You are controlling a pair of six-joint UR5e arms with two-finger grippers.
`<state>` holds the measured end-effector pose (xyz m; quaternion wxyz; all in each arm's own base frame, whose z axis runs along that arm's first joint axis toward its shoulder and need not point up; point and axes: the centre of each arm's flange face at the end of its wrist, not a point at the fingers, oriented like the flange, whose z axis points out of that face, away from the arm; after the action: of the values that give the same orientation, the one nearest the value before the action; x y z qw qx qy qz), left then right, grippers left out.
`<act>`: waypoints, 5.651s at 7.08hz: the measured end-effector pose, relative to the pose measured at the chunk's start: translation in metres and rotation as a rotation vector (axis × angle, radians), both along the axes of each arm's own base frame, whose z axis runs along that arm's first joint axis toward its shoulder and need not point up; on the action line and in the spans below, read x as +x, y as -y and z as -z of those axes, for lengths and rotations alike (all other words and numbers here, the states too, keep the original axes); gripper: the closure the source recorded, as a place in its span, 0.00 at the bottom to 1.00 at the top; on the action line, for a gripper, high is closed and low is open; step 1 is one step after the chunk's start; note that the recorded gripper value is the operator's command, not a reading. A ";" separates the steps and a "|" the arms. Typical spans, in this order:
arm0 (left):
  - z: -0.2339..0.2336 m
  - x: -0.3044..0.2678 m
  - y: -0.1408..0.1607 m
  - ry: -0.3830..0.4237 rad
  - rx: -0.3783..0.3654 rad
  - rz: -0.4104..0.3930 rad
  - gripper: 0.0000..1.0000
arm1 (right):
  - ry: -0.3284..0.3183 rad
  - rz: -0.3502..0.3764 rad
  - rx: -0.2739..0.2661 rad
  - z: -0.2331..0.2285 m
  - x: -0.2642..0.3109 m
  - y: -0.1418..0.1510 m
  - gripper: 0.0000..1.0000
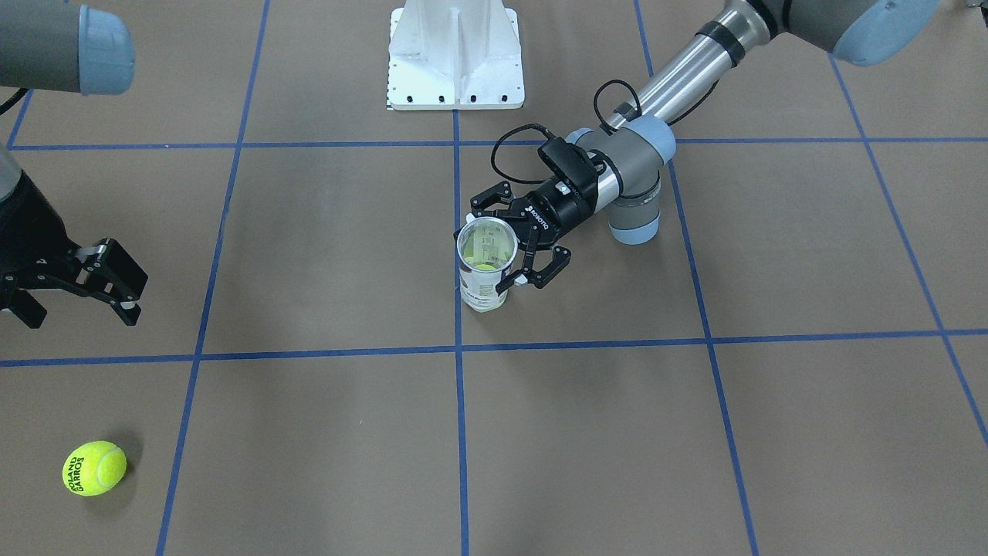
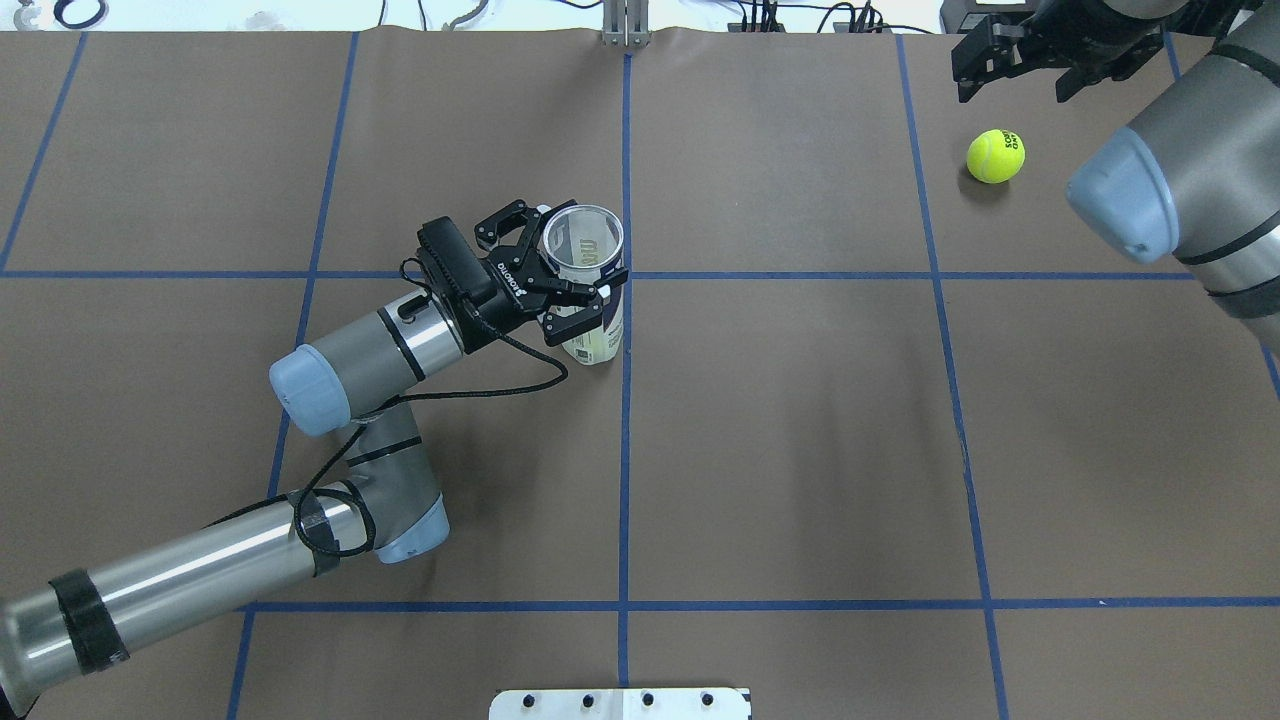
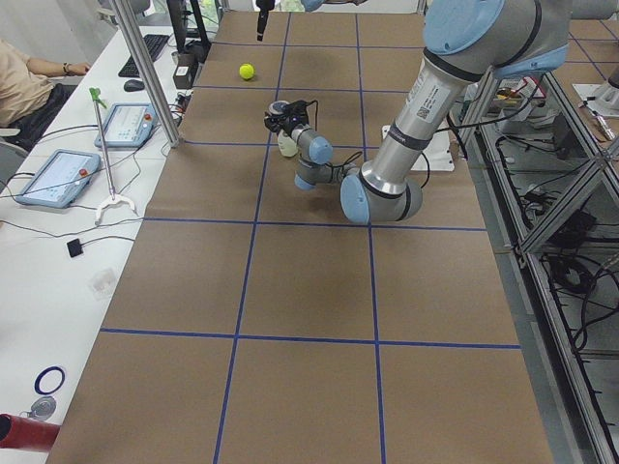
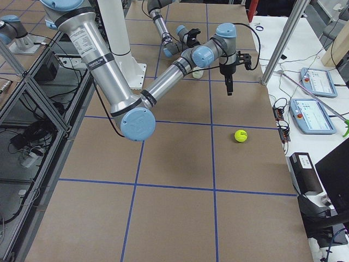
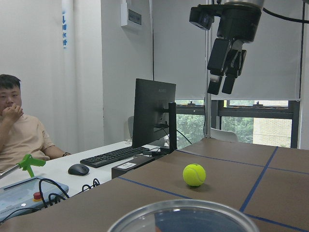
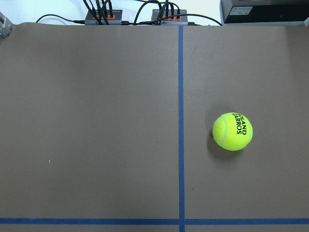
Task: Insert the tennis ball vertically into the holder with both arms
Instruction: 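Move the right gripper away toward the Roland Garros ball, then grasp the Roland Garros ball with the right gripper, then carry the second ball with the right gripper over the can's opening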
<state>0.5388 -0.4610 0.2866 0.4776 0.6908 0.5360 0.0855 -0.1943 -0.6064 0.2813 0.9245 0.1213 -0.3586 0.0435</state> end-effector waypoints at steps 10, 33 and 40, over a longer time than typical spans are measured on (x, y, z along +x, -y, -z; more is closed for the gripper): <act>-0.008 -0.009 -0.015 0.024 0.057 -0.092 0.01 | 0.019 0.042 0.066 -0.186 0.012 0.094 0.01; -0.003 -0.006 -0.017 0.021 0.059 -0.097 0.01 | 0.345 -0.064 0.288 0.045 -0.180 -0.015 1.00; -0.002 -0.003 -0.017 0.026 0.056 -0.099 0.01 | 0.126 0.045 0.190 0.237 -0.263 -0.158 0.95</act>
<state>0.5361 -0.4443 0.2883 0.4604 0.6753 0.5606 0.1330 -0.4574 -0.4485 0.0439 0.8853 0.1972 -0.4211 -0.0038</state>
